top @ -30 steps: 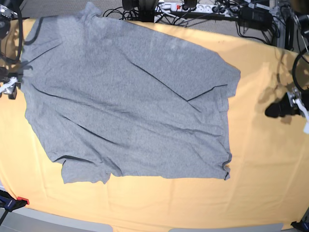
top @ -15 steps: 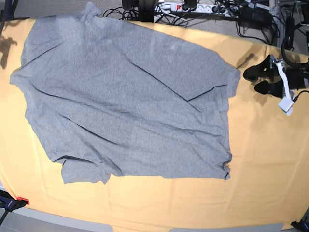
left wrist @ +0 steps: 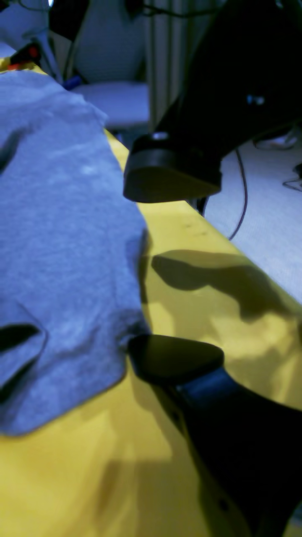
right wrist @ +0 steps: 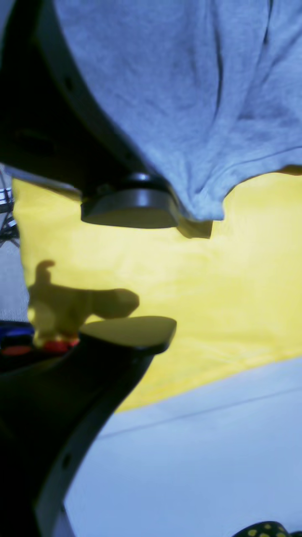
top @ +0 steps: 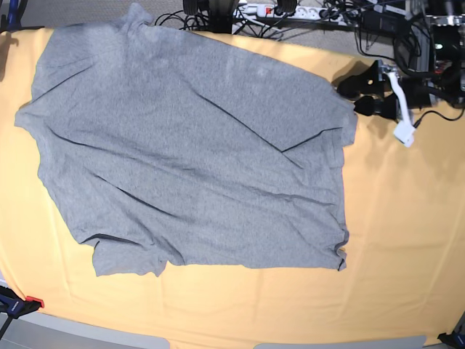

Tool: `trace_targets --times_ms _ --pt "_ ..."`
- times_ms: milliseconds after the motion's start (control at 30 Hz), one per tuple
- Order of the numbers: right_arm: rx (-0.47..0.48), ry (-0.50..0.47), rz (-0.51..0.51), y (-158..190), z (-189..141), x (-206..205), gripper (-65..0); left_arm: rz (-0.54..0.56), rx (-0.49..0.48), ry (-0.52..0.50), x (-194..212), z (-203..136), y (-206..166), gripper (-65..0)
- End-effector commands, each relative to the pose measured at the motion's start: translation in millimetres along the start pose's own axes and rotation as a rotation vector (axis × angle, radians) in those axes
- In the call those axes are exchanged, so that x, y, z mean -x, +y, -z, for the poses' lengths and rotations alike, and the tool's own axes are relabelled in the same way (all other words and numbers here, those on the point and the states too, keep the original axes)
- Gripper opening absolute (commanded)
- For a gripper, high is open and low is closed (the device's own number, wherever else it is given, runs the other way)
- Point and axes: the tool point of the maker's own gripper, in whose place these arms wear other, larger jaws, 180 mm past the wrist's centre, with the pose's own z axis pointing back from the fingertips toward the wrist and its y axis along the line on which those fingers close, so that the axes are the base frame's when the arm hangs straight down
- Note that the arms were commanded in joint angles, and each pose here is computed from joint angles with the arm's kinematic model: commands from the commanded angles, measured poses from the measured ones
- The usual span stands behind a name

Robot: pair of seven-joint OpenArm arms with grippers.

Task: Layout the t-shirt on the table in an organized manner, then fold the t-shirt properly
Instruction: 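Move the left gripper to the shirt's collar-side corner and grasp it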

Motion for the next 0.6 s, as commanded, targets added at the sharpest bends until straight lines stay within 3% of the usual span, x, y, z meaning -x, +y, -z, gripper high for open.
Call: trace_targets --times_ms 0,200,267,333,433,467,567 --pt "-0.001 -0.048 -0.033 -0.7 -5.4 -17.9 -29.9 0.026 -0.029 -0.008 -6.0 -2.4 3.8 -15.6" --pt "-0.015 -0.057 -0.032 1.8 -5.5 -19.6 -29.9 0.007 -0.042 -0.025 0.3 13.8 4.1 -15.6" --pt "-0.017 -0.057 -0.039 2.3 -5.5 -19.4 -29.9 0.006 -0.039 -0.02 1.5 14.5 3.6 -18.3" --pt "-0.017 -0.056 -0.038 2.2 -5.5 -19.3 -29.9 0.007 -0.042 -0.017 1.5 13.6 4.2 -29.0" --pt "-0.018 -0.057 -0.039 2.3 -5.5 -19.4 -29.9 0.008 -0.044 -0.016 1.4 13.2 4.5 -58.5" --pt "-0.018 -0.057 -0.039 2.3 -5.5 -19.4 -29.9 0.008 -0.043 -0.017 1.5 13.2 4.5 -65.0" --pt "-0.021 -0.059 -0.038 2.9 -5.5 -19.8 -29.9 0.011 -0.042 -0.019 -0.1 12.1 4.4 -65.0"
